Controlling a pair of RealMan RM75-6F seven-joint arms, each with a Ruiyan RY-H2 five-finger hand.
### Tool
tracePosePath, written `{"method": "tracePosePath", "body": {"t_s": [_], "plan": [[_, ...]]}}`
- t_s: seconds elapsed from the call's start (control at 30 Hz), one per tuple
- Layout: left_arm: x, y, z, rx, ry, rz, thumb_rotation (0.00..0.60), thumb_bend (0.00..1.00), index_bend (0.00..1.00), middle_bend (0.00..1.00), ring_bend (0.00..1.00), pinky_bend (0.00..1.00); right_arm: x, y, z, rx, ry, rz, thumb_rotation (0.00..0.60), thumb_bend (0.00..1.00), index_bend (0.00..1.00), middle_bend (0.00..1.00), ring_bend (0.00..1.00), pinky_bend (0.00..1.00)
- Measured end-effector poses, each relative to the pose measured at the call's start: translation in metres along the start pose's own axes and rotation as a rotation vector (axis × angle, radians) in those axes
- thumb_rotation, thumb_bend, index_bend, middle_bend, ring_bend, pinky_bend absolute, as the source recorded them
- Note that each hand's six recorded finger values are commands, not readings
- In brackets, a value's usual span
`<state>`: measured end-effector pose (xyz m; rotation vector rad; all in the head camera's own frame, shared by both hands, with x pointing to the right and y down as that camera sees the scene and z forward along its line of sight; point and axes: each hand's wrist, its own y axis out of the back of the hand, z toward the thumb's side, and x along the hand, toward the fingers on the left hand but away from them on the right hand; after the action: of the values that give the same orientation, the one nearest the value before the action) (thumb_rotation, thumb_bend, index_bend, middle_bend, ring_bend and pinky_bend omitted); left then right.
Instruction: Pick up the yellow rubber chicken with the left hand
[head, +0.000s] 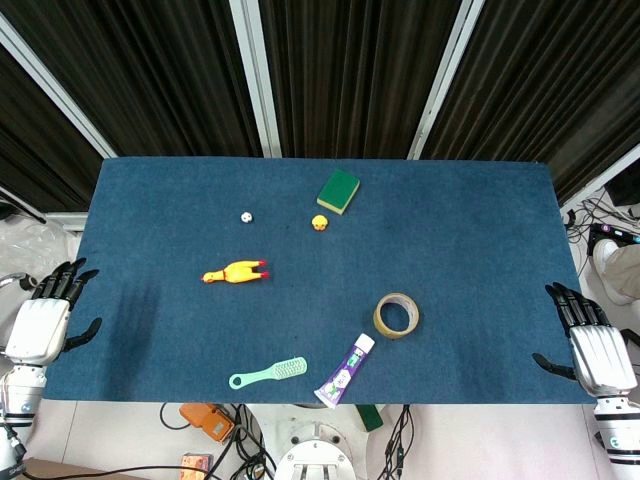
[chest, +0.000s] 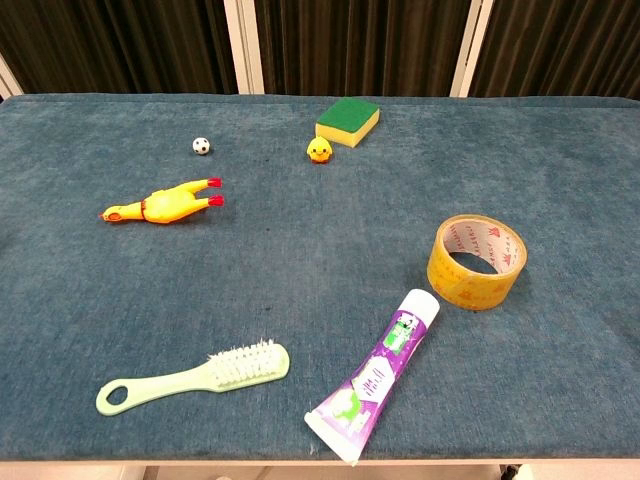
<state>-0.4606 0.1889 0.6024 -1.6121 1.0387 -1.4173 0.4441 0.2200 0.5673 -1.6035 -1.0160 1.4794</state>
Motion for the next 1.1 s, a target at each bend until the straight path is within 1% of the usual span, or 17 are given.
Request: {"method": "tracePosePath", "body": {"t_s": [0.1,0.17,0.3,0.47,0.57,0.73,0.9,1.1], "plan": [[0.001,-0.002,0.006,-0.004,-0.009,0.007,0.6,0.25,0.13,0.02,0.0,0.16,-0.001,-0.001,0.001,-0.004,0.001,0.005,0.6,0.21,0.07,0.13,0.16,0.19],[0.003,-0.008,0.012,-0.008,-0.016,0.002,0.6,0.25,0.13,0.03,0.0,0.16,-0.001,-0.001,0.001,-0.003,0.002,0.008,0.6,0.21,0.07,0.13,0.16,0.19],[0.011,-0.024,0.024,-0.034,-0.036,-0.04,0.6,0.25,0.11,0.02,0.0,0.16,-0.001,-0.001,0.001,-0.009,0.003,0.009,0.6,0.21,0.07,0.13,0.16,0.19],[0.031,-0.049,0.052,-0.113,-0.08,-0.106,0.6,0.25,0.08,0.02,0.0,0.16,-0.001,-0.002,0.001,-0.01,0.004,0.012,0.6,0.21,0.07,0.13,0.16,0.19],[0.047,-0.058,0.074,-0.141,-0.115,-0.128,0.6,0.25,0.08,0.02,0.0,0.16,-0.001,-0.002,0.001,-0.01,0.005,0.015,0.6,0.21,0.07,0.13,0.16,0.19],[0.071,-0.067,0.1,-0.17,-0.155,-0.155,0.6,0.25,0.08,0.03,0.0,0.16,-0.001,-0.002,0.001,-0.011,0.003,0.017,0.6,0.21,0.07,0.13,0.16,0.19],[0.088,-0.077,0.122,-0.176,-0.19,-0.183,0.6,0.25,0.08,0.05,0.01,0.16,-0.001,-0.002,0.0,-0.011,0.001,0.018,0.6,0.21,0.07,0.13,0.16,0.19],[0.105,-0.091,0.143,-0.15,-0.221,-0.218,0.6,0.25,0.08,0.08,0.05,0.16,-0.002,-0.002,0.0,-0.012,0.0,0.02,0.6,0.21,0.07,0.13,0.16,0.19]]}}
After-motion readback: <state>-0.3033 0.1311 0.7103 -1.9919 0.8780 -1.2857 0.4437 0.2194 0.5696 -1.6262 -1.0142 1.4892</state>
